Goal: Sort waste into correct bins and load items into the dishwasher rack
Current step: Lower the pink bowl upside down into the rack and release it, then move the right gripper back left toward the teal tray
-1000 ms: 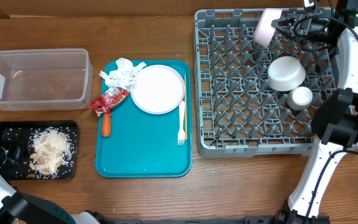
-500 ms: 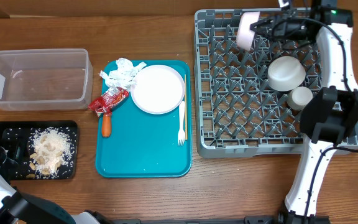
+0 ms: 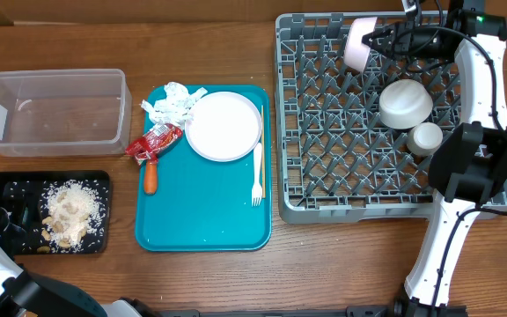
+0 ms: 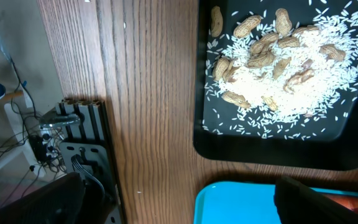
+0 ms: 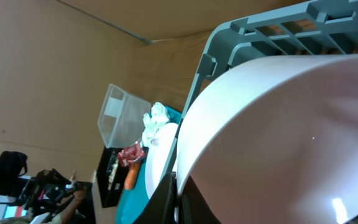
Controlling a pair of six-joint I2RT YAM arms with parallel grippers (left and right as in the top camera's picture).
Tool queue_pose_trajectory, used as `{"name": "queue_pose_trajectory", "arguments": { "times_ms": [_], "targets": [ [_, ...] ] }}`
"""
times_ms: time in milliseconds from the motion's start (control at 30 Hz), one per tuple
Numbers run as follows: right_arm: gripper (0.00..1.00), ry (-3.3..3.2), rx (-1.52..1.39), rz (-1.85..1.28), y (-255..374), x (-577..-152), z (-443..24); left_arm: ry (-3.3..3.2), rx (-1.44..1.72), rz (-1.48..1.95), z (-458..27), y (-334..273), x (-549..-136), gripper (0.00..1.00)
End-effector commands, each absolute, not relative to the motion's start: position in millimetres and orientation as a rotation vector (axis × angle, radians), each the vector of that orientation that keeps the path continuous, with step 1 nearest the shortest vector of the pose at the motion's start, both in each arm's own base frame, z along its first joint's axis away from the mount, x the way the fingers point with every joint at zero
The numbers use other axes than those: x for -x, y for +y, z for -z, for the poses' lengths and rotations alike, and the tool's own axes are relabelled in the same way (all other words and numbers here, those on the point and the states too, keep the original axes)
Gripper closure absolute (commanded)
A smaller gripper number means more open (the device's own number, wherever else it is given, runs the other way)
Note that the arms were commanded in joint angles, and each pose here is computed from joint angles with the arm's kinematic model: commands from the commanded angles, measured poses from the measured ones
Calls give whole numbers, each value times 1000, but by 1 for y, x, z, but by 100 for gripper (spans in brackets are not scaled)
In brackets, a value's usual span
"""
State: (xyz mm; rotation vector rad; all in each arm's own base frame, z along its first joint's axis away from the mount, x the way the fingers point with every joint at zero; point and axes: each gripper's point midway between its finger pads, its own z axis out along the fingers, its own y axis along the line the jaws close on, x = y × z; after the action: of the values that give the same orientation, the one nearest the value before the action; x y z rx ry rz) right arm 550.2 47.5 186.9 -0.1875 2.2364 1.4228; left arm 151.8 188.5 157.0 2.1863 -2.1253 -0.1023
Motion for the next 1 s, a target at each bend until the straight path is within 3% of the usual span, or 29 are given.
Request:
{"name": "queue_pose_trajectory", "arguments": {
  "times_ms": [0,200,500,733,900,967],
  "targets": [
    [96,2291,119,-1424,41,-554,-160,-2125,-2198,95,-159,190,-155,0],
    [96,2154,131,-1556,36,-555,-185,-2125,-2199,95,-159,190,-155,0],
    [96,2283,40,-1439,28,-558,-164,-2126,-2200,95,-159,190,-155,0],
    [93,2540,-231,-1104,-9,-556,-140,-2130,-2195,85,-158,188,-156,0],
    [92,2603,-384,-828,-42,-546,-171,-2128,-2193,84,-157,188,-156,0],
    [82,2610,-439,-729,-52,-538,-188,-2128,-2193,84,-157,188,-156,0]
  ]
}}
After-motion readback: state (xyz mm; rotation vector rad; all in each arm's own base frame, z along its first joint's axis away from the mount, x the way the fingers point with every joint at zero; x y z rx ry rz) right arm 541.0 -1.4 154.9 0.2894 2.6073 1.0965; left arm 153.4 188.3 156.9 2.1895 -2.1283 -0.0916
